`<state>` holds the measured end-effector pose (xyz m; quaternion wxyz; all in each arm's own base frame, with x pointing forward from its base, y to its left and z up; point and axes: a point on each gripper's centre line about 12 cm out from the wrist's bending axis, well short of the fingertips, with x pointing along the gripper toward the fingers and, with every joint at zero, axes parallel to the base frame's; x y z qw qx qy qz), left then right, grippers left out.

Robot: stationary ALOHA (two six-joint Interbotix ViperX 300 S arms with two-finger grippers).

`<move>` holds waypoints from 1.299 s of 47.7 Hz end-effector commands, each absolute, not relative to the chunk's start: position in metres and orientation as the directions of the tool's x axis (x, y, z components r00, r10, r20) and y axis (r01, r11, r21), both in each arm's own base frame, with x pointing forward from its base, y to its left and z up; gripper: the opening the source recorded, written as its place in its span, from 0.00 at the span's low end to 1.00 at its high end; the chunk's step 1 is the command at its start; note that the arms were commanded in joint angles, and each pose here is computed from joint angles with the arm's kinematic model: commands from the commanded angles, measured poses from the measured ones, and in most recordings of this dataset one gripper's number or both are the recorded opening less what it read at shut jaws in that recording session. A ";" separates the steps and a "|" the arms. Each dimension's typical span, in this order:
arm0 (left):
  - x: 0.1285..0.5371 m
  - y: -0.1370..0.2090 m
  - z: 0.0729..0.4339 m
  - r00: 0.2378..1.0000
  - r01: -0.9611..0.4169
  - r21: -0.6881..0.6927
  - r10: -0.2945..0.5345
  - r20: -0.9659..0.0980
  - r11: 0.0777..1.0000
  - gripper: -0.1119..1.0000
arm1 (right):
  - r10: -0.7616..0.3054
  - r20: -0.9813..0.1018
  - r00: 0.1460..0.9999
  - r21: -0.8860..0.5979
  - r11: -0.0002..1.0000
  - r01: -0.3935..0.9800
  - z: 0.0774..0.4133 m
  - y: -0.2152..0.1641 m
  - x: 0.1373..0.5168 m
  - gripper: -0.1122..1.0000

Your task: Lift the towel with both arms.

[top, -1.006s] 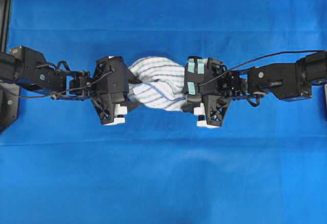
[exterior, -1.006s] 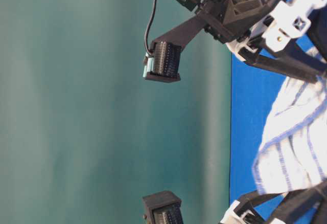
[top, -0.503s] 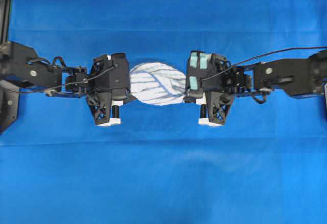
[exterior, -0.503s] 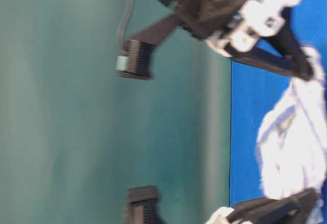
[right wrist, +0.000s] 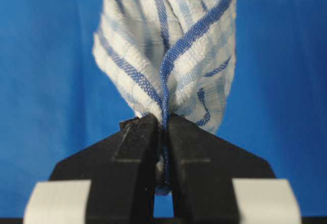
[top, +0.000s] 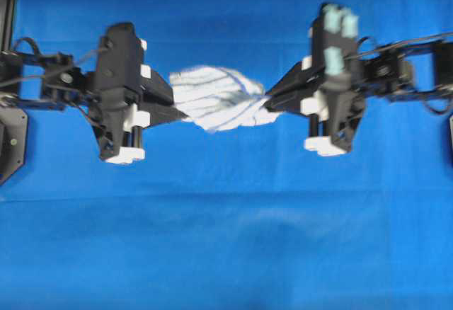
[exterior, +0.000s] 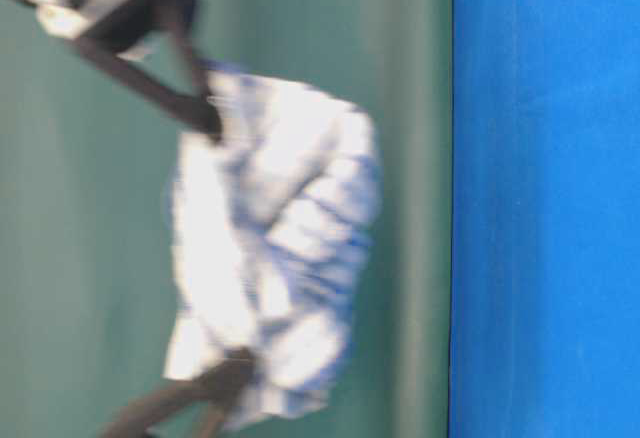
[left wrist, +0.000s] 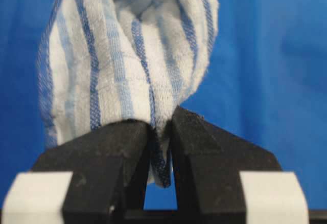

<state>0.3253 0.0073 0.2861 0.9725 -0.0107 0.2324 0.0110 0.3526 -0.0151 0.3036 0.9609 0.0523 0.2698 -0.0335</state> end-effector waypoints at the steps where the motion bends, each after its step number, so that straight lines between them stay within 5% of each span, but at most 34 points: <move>1: 0.323 0.012 0.325 0.920 -0.036 -0.012 0.029 -0.391 0.999 0.17 | -0.039 -0.448 0.893 0.082 0.993 0.084 0.346 -0.015 0.345 0.16; 23: 0.316 0.014 0.422 0.956 -0.030 0.024 0.036 -0.290 0.999 0.17 | -0.056 -0.338 0.939 0.046 0.996 0.077 0.443 -0.016 0.322 0.16; 48: 0.317 0.015 0.430 0.962 -0.019 0.079 0.039 -0.270 0.997 0.18 | -0.055 -0.326 0.944 -0.017 0.998 0.053 0.447 -0.015 0.320 0.17; 52: 0.317 0.015 0.430 0.963 -0.021 0.072 0.040 -0.267 0.997 0.34 | -0.063 -0.323 0.944 -0.028 0.998 0.057 0.447 -0.016 0.321 0.23; 62: 0.311 0.015 0.428 0.964 -0.021 0.072 0.040 -0.262 0.997 0.88 | -0.073 -0.327 0.942 -0.040 0.997 0.063 0.445 -0.017 0.322 0.71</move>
